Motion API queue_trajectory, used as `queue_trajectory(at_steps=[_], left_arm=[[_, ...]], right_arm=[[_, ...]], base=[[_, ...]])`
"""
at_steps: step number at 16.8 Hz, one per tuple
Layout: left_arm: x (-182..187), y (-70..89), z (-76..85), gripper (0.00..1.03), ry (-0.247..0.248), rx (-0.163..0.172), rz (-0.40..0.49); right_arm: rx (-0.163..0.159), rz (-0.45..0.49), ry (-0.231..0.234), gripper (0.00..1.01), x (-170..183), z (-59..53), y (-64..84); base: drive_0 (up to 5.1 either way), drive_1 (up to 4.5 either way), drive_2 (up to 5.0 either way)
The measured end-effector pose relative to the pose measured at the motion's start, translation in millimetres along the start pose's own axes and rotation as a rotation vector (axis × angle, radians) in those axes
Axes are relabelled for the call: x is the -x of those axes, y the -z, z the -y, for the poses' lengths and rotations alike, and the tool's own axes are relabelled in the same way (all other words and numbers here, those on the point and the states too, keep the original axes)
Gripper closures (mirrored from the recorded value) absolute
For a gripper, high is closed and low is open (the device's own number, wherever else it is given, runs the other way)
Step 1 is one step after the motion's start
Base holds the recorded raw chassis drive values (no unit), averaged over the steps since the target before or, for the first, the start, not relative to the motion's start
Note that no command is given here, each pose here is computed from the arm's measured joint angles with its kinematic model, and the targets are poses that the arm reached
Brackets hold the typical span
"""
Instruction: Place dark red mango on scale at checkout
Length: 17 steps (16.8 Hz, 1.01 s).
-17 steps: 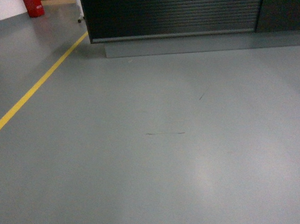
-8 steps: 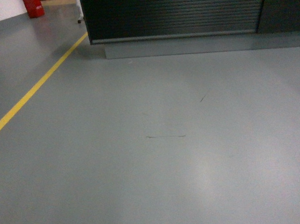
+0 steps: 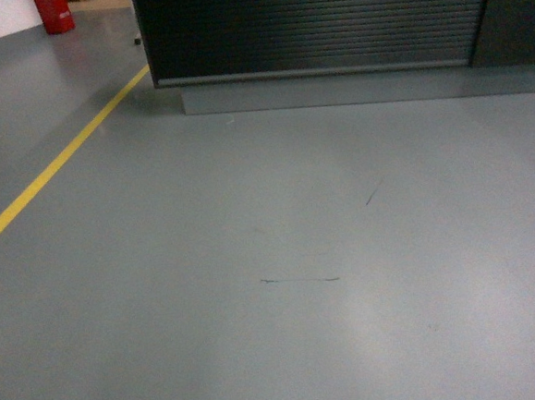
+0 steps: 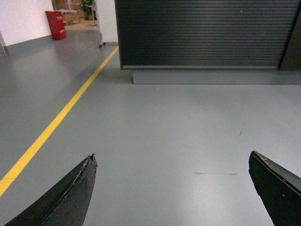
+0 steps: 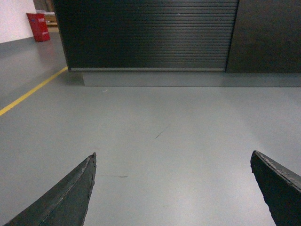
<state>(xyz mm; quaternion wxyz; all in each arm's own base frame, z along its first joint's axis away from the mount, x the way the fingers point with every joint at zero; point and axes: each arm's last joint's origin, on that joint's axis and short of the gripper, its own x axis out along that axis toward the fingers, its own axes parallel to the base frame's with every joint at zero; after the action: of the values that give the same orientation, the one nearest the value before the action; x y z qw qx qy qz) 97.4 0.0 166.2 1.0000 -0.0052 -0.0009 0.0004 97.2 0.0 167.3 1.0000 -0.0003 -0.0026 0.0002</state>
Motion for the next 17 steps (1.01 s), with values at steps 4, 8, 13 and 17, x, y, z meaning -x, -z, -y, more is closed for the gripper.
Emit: queue_trajectory(at_steps=[4,8,13,17], left_arm=[[0.0,-0.1,0.0,0.05,0.0,0.0,0.001],[0.0,0.0,0.0,0.05,0.0,0.0,0.0],[0.0,0.2,0.0,0.05,-0.001,0.0,-0.002],[0.0,0.1,0.0,0.05,0.0,0.0,-0.001]], right_arm=[[0.0,0.0,0.0,0.03,0.0,0.0,0.0],[0.0,0.003,0.0,0.03,0.0,0.0,-0.3],[0.0,0.001,0.0,0.03,0.0,0.0,-0.1],[0.0,-0.002,0.0,0.03,0.0,0.0,0.2]], base=[[0.0,4.3,-4.3],[0.0,4.32,-4.3],[0.0,4.34,-4.3],[0.0,4.3,-4.4]])
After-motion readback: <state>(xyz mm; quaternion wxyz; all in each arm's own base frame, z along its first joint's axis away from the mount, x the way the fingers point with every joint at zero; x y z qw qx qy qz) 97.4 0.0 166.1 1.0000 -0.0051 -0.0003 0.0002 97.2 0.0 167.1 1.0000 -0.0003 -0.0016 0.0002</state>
